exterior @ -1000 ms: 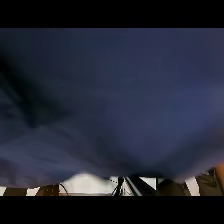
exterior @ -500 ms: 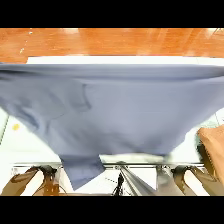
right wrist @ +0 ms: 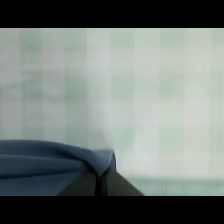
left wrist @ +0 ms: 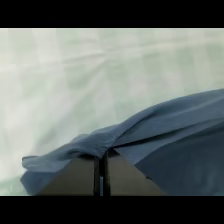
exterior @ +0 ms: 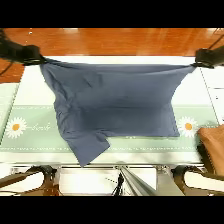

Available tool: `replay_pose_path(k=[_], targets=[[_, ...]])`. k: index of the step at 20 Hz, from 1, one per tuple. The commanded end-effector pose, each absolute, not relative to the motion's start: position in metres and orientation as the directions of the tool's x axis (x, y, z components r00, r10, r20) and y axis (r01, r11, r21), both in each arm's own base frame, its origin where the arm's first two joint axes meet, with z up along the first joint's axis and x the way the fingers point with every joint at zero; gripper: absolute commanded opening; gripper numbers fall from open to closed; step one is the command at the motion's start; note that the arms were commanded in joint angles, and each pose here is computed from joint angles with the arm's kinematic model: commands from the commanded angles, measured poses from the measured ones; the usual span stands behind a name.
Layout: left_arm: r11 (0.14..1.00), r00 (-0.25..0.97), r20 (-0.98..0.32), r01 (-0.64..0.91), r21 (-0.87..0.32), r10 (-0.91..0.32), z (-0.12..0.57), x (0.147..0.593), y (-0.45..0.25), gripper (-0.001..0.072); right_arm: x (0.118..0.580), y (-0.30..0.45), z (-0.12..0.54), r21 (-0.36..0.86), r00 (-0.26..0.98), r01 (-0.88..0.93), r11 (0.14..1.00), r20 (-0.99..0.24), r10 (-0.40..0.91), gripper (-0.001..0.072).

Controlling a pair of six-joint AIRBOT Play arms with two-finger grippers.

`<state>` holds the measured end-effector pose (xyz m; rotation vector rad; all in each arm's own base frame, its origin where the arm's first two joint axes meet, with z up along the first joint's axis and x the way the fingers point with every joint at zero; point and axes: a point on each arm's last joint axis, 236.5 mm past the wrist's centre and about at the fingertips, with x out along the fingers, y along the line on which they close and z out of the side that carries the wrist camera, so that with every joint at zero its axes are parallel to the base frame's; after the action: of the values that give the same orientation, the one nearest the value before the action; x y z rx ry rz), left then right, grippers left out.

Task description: Fold the shirts.

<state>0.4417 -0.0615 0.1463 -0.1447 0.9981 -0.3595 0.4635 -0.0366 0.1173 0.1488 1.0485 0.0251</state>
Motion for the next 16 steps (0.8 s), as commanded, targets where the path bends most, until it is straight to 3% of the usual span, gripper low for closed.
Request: replay_pose_path(k=[1, 4, 7, 13, 16], targets=[[0.941, 0.572, -0.748, 0.23, -0.248, -0.337, 0.1, 0.511, -0.066, 0.0023, 0.544, -0.035, 0.094, 0.189, 0.667, 0.083, 0.978, -0.74, 0.086, 0.0029], [0.95, 0.615, -0.724, 0.198, -0.241, -0.312, 0.067, 0.547, -0.067, 0.0023, 0.584, -0.045, 0.08, 0.242, 0.746, 0.14, 0.96, -0.664, 0.058, 0.0029], [0.951, 0.585, -0.75, 0.181, -0.249, -0.308, 0.026, 0.558, -0.071, 0.0023, 0.595, -0.046, 0.043, 0.26, 0.724, 0.162, 0.952, -0.687, 0.065, 0.003], [0.943, 0.473, -0.816, 0.184, -0.277, -0.332, -0.013, 0.542, -0.08, 0.0024, 0.572, -0.043, -0.01, 0.249, 0.584, 0.181, 0.951, -0.805, 0.099, 0.003], [0.924, 0.301, -0.877, 0.203, -0.324, -0.374, -0.015, 0.498, -0.084, 0.0024, 0.541, -0.041, -0.006, 0.249, 0.488, 0.185, 0.951, -0.863, 0.131, 0.003]])
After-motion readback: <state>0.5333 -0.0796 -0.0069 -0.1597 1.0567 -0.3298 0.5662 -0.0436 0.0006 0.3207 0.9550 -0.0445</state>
